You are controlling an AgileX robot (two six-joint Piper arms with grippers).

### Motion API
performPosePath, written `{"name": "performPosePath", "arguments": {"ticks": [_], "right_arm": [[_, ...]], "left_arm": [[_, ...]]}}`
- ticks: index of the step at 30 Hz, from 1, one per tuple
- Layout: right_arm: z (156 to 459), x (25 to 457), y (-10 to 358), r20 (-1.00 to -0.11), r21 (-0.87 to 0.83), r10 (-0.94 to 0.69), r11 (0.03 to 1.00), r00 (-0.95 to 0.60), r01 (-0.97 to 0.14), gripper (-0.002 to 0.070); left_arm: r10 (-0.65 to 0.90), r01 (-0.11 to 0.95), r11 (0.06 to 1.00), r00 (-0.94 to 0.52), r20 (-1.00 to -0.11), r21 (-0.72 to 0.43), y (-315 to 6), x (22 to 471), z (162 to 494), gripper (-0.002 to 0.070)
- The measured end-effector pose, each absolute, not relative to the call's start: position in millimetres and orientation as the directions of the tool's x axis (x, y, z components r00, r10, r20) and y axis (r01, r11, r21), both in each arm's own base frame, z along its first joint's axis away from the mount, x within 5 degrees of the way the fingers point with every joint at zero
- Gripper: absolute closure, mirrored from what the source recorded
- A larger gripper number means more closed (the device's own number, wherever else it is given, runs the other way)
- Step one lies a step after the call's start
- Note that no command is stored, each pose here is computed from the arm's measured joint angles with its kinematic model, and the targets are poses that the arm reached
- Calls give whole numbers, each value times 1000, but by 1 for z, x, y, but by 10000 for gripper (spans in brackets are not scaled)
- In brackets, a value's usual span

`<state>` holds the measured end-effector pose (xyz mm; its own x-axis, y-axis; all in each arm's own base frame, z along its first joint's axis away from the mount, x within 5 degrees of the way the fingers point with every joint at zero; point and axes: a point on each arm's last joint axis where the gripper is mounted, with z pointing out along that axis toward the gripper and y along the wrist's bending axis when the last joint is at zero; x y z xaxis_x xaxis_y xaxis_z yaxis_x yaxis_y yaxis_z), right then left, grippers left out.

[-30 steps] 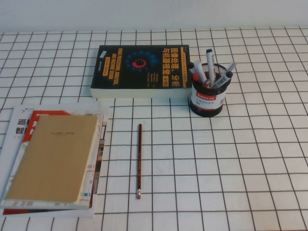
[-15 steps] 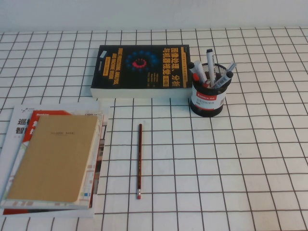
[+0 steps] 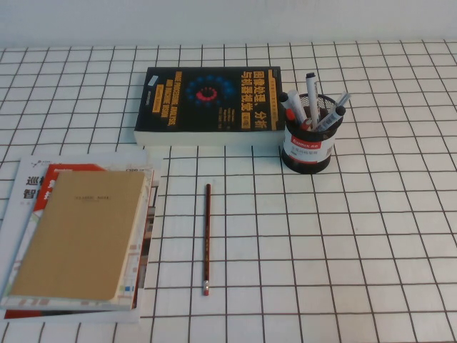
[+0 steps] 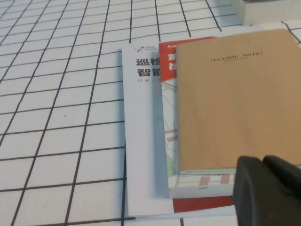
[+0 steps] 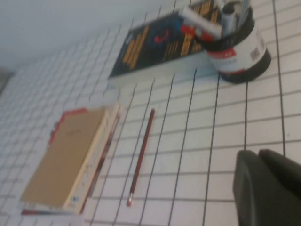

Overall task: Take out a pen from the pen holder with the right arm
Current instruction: 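Take a marker out of the pen holder and lay it on the table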

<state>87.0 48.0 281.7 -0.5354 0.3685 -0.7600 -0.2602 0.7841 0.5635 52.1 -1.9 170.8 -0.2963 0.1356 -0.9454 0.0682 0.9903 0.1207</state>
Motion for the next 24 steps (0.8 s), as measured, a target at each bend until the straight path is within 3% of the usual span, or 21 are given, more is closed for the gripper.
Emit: {"name": "performPosePath", "arguments": {"ticks": [6, 16, 24], "right_arm": [[297, 129, 57, -702, 479, 201, 843, -683, -244, 692], [285, 184, 64, -608, 409, 98, 889, -788, -206, 692], [291, 225, 104, -698, 344, 10, 882, -716, -323, 692]], "left_arm": [[136, 68, 990, -296, -945, 121, -2, 52, 171, 679], [136, 68, 990, -296, -945, 121, -2, 52, 171, 679], [136, 68, 990, -296, -945, 121, -2, 52, 171, 679]]}}
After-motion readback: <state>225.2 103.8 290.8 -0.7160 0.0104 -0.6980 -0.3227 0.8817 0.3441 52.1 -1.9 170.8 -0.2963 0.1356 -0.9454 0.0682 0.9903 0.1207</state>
